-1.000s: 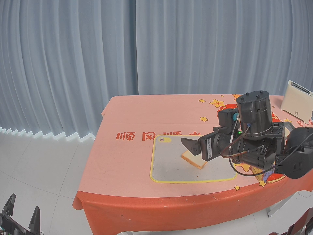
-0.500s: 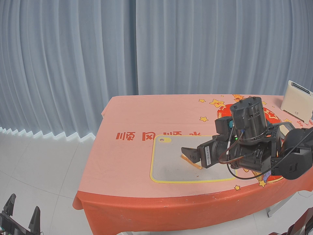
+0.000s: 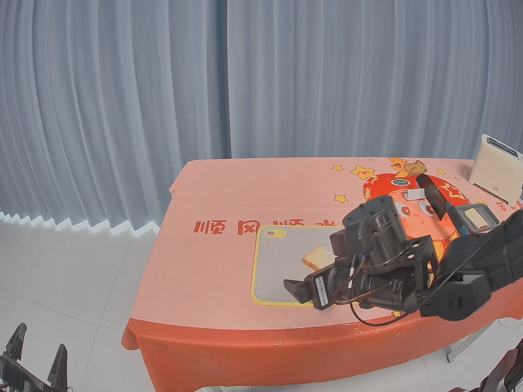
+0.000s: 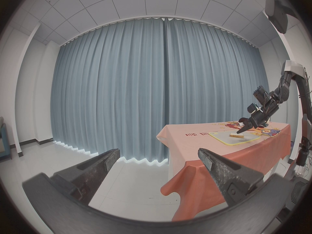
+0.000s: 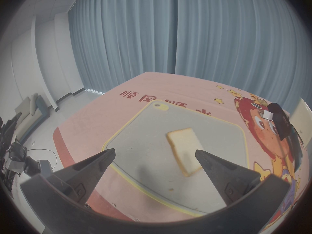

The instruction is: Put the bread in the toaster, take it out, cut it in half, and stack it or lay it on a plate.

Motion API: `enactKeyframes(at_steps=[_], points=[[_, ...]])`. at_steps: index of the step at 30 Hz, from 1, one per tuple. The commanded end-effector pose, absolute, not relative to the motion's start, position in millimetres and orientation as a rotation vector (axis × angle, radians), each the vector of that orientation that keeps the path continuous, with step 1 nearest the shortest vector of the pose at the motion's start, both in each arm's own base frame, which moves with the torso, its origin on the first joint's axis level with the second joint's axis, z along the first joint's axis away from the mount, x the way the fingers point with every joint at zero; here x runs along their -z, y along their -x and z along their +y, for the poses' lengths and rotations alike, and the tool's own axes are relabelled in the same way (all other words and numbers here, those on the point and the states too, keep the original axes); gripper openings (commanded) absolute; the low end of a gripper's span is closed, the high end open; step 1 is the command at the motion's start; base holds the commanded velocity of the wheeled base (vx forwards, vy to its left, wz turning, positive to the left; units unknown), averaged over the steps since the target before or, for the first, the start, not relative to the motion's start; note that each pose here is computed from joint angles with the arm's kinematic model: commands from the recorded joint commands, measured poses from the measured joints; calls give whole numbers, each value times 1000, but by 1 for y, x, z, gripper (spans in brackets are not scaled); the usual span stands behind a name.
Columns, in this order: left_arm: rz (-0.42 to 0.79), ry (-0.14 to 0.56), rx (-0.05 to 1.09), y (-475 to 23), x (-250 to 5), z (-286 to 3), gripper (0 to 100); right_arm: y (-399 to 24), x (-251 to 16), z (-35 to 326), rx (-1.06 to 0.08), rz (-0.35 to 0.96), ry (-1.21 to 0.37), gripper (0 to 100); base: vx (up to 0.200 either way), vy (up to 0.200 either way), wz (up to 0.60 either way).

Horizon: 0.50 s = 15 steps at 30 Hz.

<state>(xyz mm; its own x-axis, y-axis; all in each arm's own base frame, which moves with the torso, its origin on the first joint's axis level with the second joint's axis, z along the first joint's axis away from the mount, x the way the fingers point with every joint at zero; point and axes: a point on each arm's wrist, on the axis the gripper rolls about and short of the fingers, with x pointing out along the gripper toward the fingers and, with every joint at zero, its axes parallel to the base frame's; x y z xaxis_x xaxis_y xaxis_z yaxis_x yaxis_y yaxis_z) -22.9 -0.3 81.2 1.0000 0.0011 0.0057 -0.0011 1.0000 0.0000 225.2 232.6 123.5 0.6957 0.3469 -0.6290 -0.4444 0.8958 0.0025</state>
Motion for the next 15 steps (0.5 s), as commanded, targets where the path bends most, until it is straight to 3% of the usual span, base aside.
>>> enactKeyframes(at_steps=[1,15], points=[[-5,0,-2,23,-76,0,100,-230,-105,245,-451,703,184,100,0,0,0],[-5,-2,0,23,-76,0,100,-237,-103,249,-441,705,174,100,0,0,0]])
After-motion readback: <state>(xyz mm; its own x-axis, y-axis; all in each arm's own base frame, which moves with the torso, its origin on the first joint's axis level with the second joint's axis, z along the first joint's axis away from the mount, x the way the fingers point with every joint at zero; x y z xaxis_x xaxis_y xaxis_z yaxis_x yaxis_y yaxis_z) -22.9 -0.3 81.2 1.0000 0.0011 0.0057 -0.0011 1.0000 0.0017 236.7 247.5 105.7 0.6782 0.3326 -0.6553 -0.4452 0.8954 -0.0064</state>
